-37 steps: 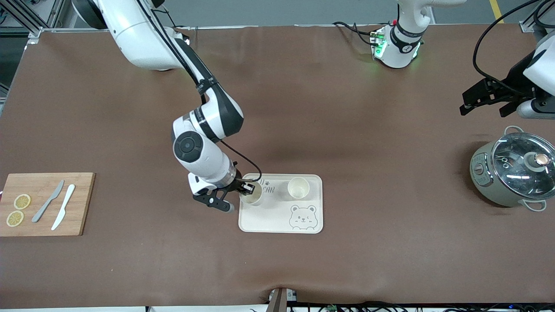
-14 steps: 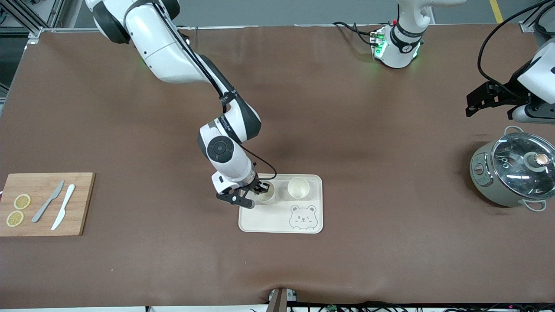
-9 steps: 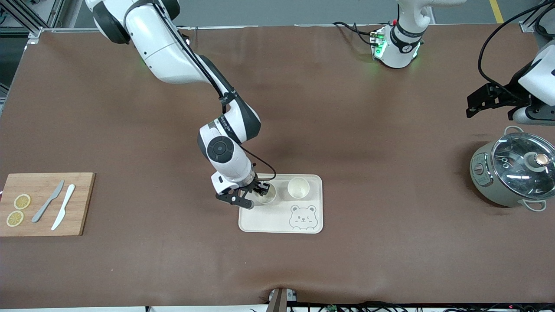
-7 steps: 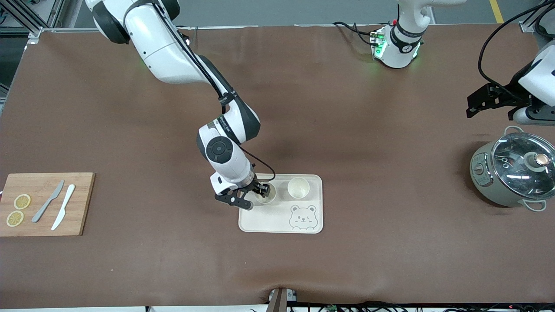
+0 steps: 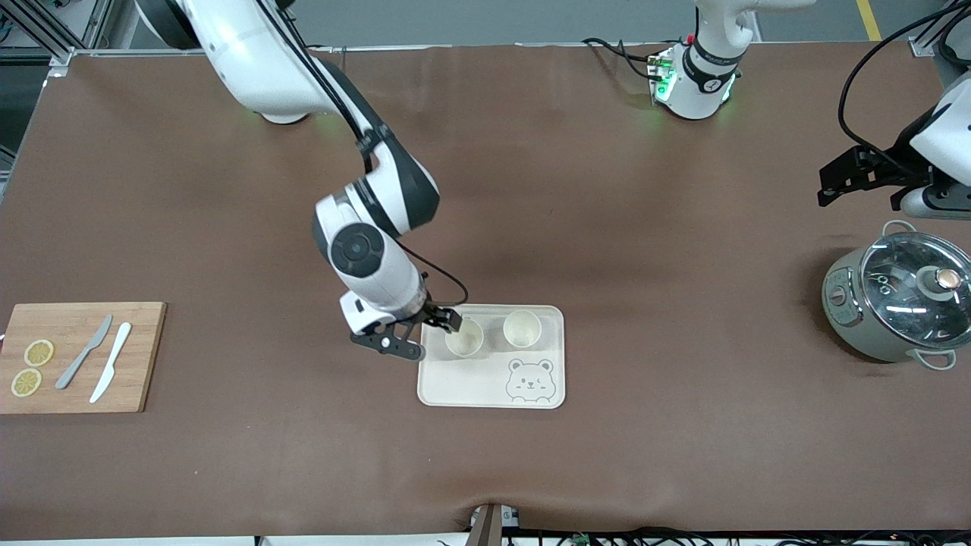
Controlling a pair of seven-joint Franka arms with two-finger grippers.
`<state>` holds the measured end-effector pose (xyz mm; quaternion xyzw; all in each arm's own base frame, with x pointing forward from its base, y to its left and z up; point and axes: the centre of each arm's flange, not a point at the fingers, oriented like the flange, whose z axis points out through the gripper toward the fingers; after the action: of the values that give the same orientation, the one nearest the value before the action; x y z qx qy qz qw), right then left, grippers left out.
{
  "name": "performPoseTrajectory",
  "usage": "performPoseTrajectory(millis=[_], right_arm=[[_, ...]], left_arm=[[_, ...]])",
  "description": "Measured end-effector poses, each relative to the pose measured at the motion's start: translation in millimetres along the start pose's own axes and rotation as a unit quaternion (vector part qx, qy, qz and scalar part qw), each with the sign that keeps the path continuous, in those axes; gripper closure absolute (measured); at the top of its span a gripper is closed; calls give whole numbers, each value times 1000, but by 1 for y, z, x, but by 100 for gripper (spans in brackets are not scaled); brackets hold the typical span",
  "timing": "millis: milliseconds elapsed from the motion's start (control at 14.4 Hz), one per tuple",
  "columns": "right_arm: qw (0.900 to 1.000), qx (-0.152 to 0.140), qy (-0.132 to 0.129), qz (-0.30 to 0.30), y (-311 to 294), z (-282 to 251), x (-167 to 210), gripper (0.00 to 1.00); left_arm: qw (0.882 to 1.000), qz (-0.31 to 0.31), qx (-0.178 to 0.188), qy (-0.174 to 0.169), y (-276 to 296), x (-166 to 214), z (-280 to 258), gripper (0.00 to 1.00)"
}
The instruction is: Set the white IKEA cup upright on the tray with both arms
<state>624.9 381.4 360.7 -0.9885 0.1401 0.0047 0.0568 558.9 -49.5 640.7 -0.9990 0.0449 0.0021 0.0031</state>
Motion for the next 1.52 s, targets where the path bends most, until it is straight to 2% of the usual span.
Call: performPoseTrajectory(millis=[277,554,623,831,969,1108,1315,1523], right_arm=[[999,-13,-20,-45,60,-120,-43,0],[994,-19,-31,-103,170,-214,-84,0],[993,-23,-26,-110,198,-233,-86,0],[989,-37,-4,-145,277,-264,-63,0],[986,-39,-4,-160,328,-274,-40,0],[988,-46,-9,-147,364,-295,-32,0],[992,-46,12,-114,399,-332,-24,0],[993,-45,29,-108,403,-349,-20,0]], left_arm=[[1000,-1,0,0,-1,0,0,0],[1000,-2,0,0,-2,0,0,0],[1000,-2,0,0,-2,0,0,0],[1000,-2,0,0,-2,0,0,0],[1000,-2,0,0,-2,0,0,0],[1000,-2,0,0,-2,0,0,0],[1000,-2,0,0,-2,0,0,0],[1000,-2,0,0,-2,0,0,0]])
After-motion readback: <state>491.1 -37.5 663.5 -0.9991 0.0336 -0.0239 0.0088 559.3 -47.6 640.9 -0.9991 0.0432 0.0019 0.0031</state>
